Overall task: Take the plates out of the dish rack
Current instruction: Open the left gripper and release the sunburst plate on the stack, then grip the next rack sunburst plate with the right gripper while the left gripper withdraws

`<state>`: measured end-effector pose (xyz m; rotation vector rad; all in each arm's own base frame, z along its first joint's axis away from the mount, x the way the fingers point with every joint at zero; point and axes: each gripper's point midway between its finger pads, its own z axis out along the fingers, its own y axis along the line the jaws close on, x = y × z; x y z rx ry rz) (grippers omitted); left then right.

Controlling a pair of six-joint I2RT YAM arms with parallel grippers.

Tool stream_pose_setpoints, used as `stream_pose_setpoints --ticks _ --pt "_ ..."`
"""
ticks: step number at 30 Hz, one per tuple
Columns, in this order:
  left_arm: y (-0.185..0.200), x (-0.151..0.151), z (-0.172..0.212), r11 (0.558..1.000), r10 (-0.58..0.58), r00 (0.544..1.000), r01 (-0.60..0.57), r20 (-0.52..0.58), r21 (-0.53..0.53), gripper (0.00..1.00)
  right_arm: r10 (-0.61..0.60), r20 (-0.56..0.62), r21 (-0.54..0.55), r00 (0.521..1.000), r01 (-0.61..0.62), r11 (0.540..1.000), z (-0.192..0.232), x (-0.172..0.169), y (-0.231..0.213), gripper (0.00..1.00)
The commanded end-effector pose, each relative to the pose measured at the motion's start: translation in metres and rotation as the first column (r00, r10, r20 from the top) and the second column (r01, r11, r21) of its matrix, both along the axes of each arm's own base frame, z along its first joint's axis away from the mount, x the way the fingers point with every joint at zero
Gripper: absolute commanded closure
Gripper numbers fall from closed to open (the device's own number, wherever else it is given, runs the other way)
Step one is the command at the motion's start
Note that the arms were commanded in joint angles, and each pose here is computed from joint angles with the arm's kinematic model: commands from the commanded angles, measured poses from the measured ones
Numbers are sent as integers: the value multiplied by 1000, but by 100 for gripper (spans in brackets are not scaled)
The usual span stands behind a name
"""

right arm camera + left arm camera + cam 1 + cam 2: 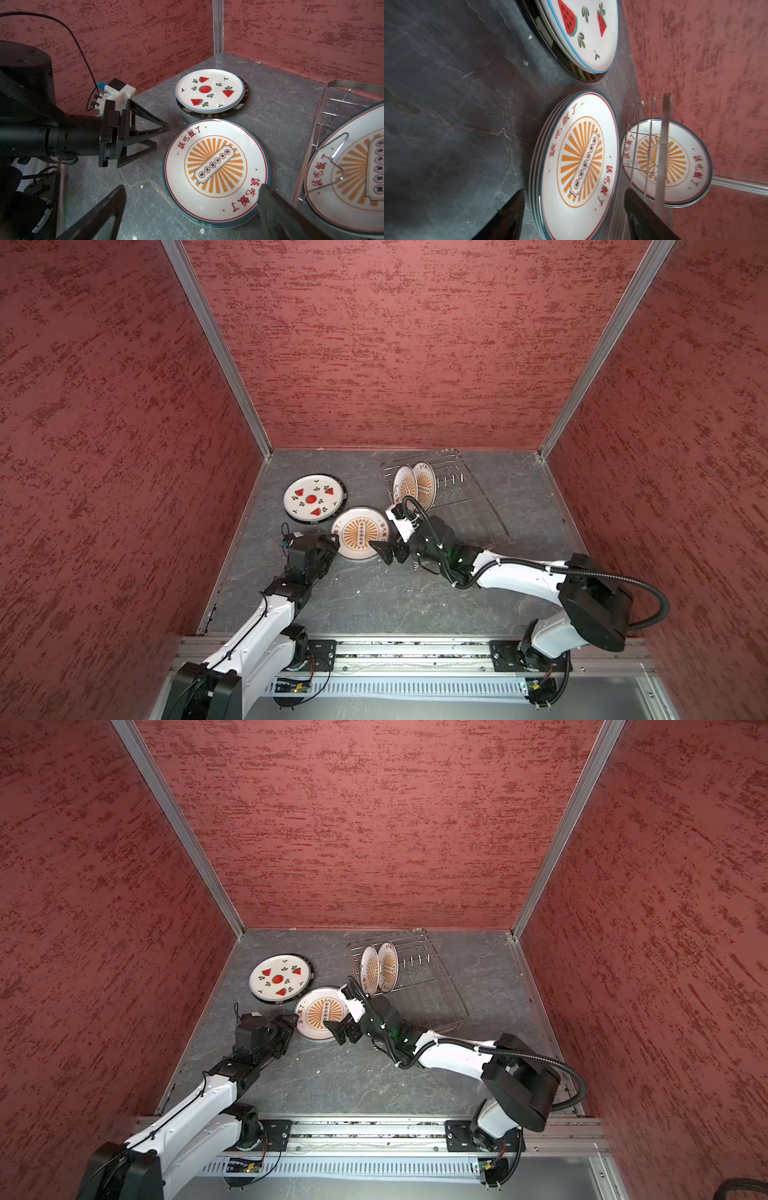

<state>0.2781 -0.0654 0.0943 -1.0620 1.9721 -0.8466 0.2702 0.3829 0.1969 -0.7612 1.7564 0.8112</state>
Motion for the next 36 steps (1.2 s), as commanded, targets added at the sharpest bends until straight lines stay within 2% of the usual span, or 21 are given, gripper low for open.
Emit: stream_pose_setpoints --ticks 1,3,6,10,12,13,14,15,21,25,28,33,36 --pt "-1 0 19 997 -46 990 37 133 66 7 -103 85 92 991 95 991 29 7 -19 1" --pt "-9 -3 37 989 -118 963 93 243 112 0 -206 112 157 972 187 970 44 13 -40 1" --pt "-21 -9 60 976 -201 903 154 380 151 1 -353 96 241 931 322 915 54 24 -76 1" --pt "-30 -20 77 960 -274 824 201 496 195 1 -467 58 338 882 423 841 62 30 -116 1" --pt "-45 -30 96 931 -365 717 266 593 250 1 -506 42 350 861 462 815 63 33 -131 1" --pt "-53 -39 111 914 -406 640 298 652 277 0 -523 29 355 852 480 802 63 35 -139 1" --pt "-59 -45 119 899 -435 595 324 676 294 1 -533 15 350 846 495 795 61 37 -144 1" --pt "-63 -48 123 891 -450 575 341 684 300 1 -540 2 348 842 506 790 60 40 -150 1" --pt "-77 -60 134 859 -497 489 392 717 329 1 -563 -97 309 820 563 767 51 62 -178 1" --pt "-93 -72 143 813 -550 397 454 735 364 1 -543 -125 314 830 553 772 51 70 -186 1" --pt "-104 -77 145 784 -580 353 486 734 386 1 -551 -146 297 822 567 768 49 81 -190 1" --pt "-117 -76 142 750 -620 334 520 710 410 1 -576 -170 259 800 600 757 38 102 -192 1" --pt "-120 -74 139 746 -628 335 516 703 421 1 -580 -168 209 797 604 769 26 116 -185 8"
